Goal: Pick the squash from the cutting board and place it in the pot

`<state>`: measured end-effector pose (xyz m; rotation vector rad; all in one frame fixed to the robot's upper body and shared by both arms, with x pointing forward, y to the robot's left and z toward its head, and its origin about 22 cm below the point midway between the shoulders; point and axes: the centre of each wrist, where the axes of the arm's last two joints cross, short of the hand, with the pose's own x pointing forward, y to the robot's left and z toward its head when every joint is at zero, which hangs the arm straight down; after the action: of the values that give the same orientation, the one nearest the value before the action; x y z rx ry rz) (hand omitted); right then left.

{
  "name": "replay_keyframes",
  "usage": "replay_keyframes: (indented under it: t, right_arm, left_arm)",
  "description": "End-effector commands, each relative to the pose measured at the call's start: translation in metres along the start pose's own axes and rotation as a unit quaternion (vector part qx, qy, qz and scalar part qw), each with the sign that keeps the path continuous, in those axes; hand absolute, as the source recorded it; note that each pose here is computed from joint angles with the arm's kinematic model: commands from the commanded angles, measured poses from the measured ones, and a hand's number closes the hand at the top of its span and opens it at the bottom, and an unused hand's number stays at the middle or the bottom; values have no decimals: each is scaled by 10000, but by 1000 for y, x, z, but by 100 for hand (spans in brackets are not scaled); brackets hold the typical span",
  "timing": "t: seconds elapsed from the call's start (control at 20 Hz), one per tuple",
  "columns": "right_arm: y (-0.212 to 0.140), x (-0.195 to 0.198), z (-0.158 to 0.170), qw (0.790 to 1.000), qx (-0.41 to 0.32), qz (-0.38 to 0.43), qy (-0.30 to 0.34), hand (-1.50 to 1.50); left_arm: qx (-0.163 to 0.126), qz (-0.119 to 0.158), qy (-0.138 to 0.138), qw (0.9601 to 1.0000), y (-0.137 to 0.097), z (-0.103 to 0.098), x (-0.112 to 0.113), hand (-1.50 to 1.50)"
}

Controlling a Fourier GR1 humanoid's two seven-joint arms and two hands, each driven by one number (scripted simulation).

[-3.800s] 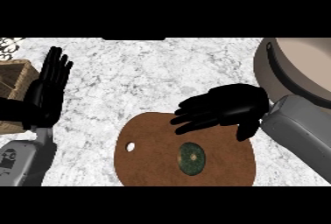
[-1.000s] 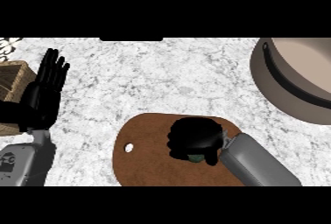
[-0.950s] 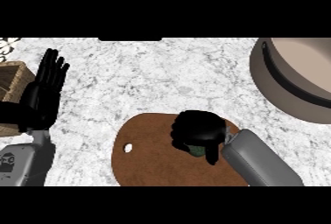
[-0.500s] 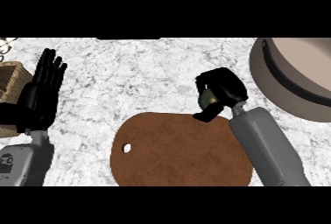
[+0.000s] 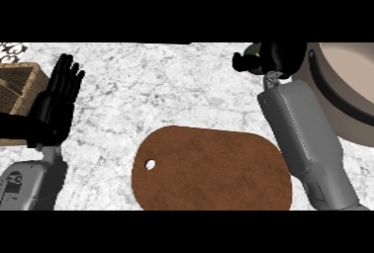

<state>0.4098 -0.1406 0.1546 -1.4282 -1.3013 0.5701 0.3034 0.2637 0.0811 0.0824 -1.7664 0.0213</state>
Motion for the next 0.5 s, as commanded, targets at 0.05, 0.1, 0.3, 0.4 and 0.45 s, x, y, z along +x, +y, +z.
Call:
replay_keyframes:
  t: [0.05, 0.1, 0.3, 0.4, 0.45]
  right_arm:
    - [-28, 27, -24, 9802, -1366, 377, 1384, 150]
    - [-36, 26, -36, 9743, -1573, 408, 1559, 150]
    - [-43, 28, -51, 9633, -1718, 576, 1981, 150]
    - [-32, 14, -47, 9628, -1567, 627, 2108, 150]
    - [-22, -4, -50, 9603, -1544, 637, 2236, 150]
  left_arm:
    - [2, 46, -2, 10000, -11, -2, -3, 0]
    - [-38, 57, -75, 9999, -7, -6, 7, 0]
    - [118, 1, -73, 9999, -11, -10, 7, 0]
    - [153, -56, 9, 9999, 8, -3, 1, 0]
    - [138, -48, -4, 9999, 16, 8, -10, 0]
